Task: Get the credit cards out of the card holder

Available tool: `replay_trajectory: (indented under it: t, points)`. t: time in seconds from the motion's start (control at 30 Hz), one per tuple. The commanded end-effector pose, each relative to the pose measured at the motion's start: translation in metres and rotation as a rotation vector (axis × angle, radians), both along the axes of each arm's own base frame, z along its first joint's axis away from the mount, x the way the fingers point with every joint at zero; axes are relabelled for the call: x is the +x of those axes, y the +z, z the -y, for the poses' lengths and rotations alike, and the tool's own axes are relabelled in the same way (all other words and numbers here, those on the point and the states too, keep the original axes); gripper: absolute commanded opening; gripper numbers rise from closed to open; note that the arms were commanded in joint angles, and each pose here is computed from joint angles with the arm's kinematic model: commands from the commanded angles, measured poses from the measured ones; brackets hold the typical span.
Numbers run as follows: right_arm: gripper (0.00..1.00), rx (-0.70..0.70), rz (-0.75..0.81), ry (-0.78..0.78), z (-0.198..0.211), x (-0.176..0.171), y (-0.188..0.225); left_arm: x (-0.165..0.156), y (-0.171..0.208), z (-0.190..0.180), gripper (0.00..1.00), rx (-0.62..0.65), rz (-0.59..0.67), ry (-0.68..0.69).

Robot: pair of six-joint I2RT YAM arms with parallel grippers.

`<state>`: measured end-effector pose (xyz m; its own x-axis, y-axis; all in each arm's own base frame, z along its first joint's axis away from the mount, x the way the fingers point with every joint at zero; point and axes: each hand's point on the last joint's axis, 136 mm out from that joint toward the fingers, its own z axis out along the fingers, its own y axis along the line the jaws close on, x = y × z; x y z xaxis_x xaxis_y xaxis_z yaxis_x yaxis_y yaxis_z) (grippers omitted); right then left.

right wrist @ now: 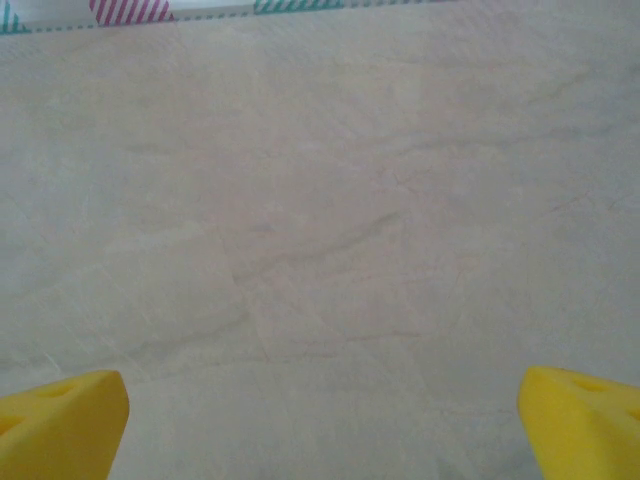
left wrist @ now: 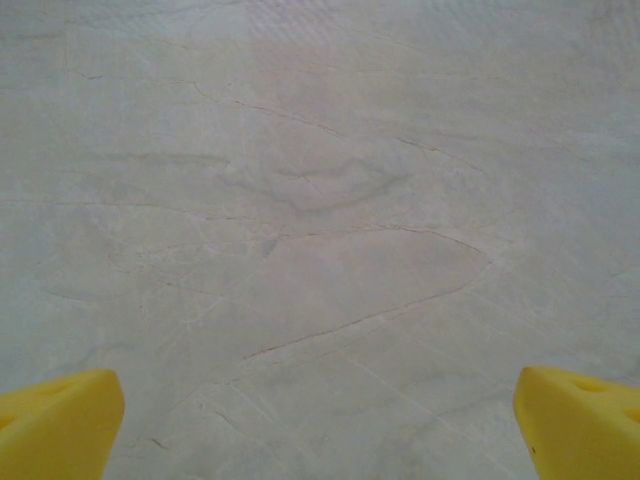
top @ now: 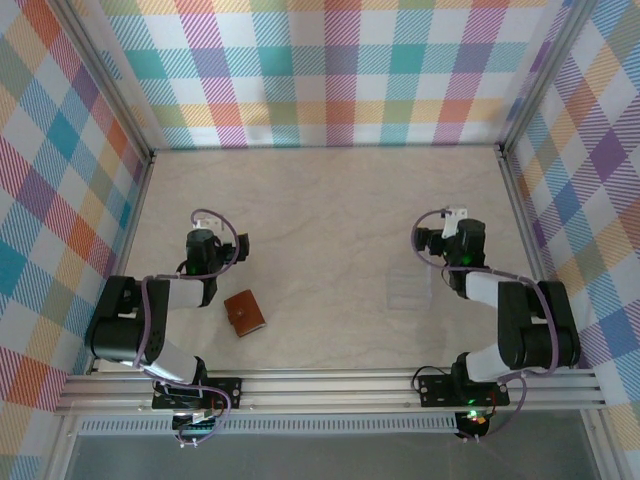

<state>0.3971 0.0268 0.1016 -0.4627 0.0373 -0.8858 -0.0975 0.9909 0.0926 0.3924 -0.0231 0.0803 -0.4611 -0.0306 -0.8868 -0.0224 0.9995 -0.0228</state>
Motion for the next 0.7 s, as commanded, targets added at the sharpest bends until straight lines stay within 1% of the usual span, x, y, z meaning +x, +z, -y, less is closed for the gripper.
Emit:
replay_trajectory:
  t: [0.0, 0.1, 0.13, 0.2, 0.27, 0.3, 0.37, 0.4, 0.47, 0.53, 0.63, 0.67]
  points:
    - [1.0, 0.04, -0.096, 0.003, -0.003, -0.007, 0.013, 0.003, 0.027, 0.003, 1.0, 0.06, -0.002, 0.027]
    - [1.0, 0.093, -0.192, 0.001, -0.008, -0.019, 0.02, 0.0, 0.04, 0.007, 1.0, 0.067, -0.064, 0.072]
    - [0.99, 0.109, -0.222, -0.001, -0.01, -0.023, 0.023, -0.002, 0.045, 0.01, 1.0, 0.066, -0.078, 0.077]
    - [0.95, 0.152, -0.297, -0.025, -0.011, -0.034, 0.027, -0.009, 0.052, 0.018, 1.0, 0.011, -0.118, 0.099]
    - [0.9, 0.192, -0.388, -0.108, -0.005, -0.047, 0.026, -0.018, 0.053, 0.029, 1.0, -0.088, -0.177, 0.105]
    - [0.88, 0.206, -0.438, -0.135, -0.004, -0.054, 0.025, -0.024, 0.05, 0.039, 1.0, -0.132, -0.218, 0.088]
    - [0.82, 0.229, -0.52, -0.149, -0.006, -0.069, 0.023, -0.037, 0.044, 0.054, 1.0, -0.165, -0.295, 0.074]
    - [0.78, 0.235, -0.558, -0.156, -0.007, -0.076, 0.021, -0.043, 0.04, 0.062, 1.0, -0.161, -0.334, 0.062]
    - [0.75, 0.25, -0.618, -0.131, -0.013, -0.09, 0.016, -0.057, 0.03, 0.071, 1.0, -0.135, -0.42, 0.049]
    - [0.7, 0.262, -0.678, -0.133, -0.015, -0.101, 0.01, -0.066, 0.024, 0.085, 1.0, -0.13, -0.477, 0.01]
    - [0.56, 0.268, -0.763, -0.136, -0.017, -0.112, -0.001, -0.076, 0.016, 0.094, 1.0, -0.142, -0.527, 0.0]
    - [0.53, 0.271, -0.778, -0.139, -0.018, -0.114, -0.004, -0.078, 0.014, 0.096, 1.0, -0.151, -0.537, -0.001]
